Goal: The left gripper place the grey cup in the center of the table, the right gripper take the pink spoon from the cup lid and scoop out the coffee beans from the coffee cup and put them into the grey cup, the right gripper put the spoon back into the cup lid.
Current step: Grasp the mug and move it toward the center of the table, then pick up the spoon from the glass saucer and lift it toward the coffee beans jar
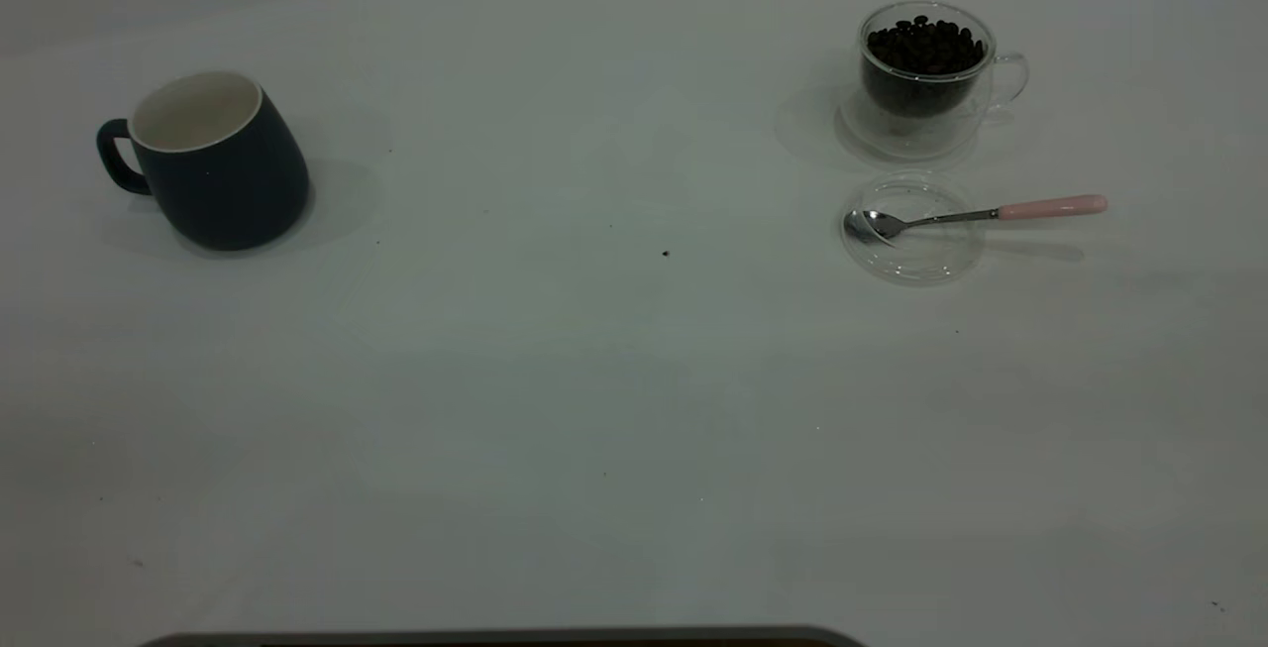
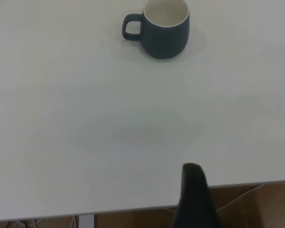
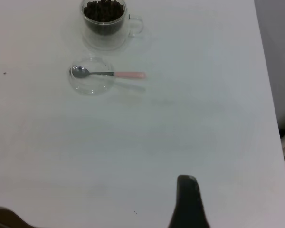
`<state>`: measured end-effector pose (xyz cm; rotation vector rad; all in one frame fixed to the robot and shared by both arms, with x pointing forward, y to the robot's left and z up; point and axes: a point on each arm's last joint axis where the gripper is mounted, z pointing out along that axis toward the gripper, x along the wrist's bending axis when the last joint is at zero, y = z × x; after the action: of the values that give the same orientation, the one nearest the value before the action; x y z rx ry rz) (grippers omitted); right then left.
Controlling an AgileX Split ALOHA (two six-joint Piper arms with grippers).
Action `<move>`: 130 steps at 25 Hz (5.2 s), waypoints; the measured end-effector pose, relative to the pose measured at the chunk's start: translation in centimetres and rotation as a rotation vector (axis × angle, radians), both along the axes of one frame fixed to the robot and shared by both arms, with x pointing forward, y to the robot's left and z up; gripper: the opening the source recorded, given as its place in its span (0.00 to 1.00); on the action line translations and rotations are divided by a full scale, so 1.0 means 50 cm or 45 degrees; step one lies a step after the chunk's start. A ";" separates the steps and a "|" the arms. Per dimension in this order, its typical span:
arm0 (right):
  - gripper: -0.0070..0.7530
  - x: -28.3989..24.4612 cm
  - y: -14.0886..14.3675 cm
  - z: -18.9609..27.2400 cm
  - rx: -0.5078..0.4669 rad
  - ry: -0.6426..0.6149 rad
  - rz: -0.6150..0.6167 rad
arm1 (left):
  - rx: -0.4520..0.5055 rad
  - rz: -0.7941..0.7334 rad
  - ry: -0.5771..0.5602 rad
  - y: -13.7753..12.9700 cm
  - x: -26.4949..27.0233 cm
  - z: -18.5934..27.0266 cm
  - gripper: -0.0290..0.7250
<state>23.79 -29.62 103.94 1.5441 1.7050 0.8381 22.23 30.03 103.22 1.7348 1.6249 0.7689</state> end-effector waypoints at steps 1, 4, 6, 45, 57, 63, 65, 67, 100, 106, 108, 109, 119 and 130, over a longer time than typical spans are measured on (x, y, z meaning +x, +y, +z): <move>0.79 0.000 0.000 0.000 0.000 0.000 0.000 | -0.001 0.001 -0.001 0.000 0.000 0.000 0.82; 0.79 0.000 0.000 0.000 0.000 0.000 0.000 | 0.015 0.013 -0.005 0.002 0.012 0.020 0.82; 0.79 0.000 0.000 0.000 0.000 0.000 0.000 | 0.039 0.028 0.008 0.005 0.034 0.051 0.82; 0.79 0.000 0.000 0.000 0.000 0.000 0.000 | 1.204 -0.975 0.976 0.036 0.787 -0.121 0.82; 0.79 0.000 0.000 0.000 0.000 0.000 0.000 | 1.427 -1.395 0.864 0.020 0.858 -0.311 0.82; 0.79 0.000 0.000 0.000 0.000 0.000 0.000 | 1.436 -1.496 0.771 -0.022 0.868 -0.374 0.82; 0.79 0.000 0.000 0.000 0.000 0.000 0.000 | 1.438 -1.530 0.766 -0.036 0.867 -0.390 0.82; 0.79 0.000 0.000 0.000 0.000 0.000 0.000 | 1.444 -1.548 0.761 -0.047 0.867 -0.397 0.82; 0.79 0.000 0.000 0.000 0.000 0.000 0.000 | 1.124 -0.866 0.396 -0.326 0.730 -0.045 0.82; 0.79 0.000 0.000 0.000 0.000 0.000 0.000 | 0.943 -0.433 0.462 -0.234 0.609 0.142 0.82; 0.79 0.000 0.000 0.000 0.000 0.000 0.000 | 0.888 -0.316 0.503 -0.199 0.555 0.191 0.82; 0.79 0.000 0.000 0.000 0.000 0.000 0.000 | 0.851 -0.282 0.491 -0.185 0.530 0.214 0.82; 0.79 0.000 0.000 0.000 0.000 0.000 0.000 | 0.285 -0.429 0.143 -0.108 0.294 0.359 0.82; 0.79 0.000 0.000 0.000 0.000 0.000 0.000 | 0.083 -0.634 0.032 -0.017 0.069 0.214 0.82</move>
<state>23.79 -29.62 103.94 1.5440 1.7048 0.8383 25.70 29.19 113.94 2.0834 1.1138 0.5613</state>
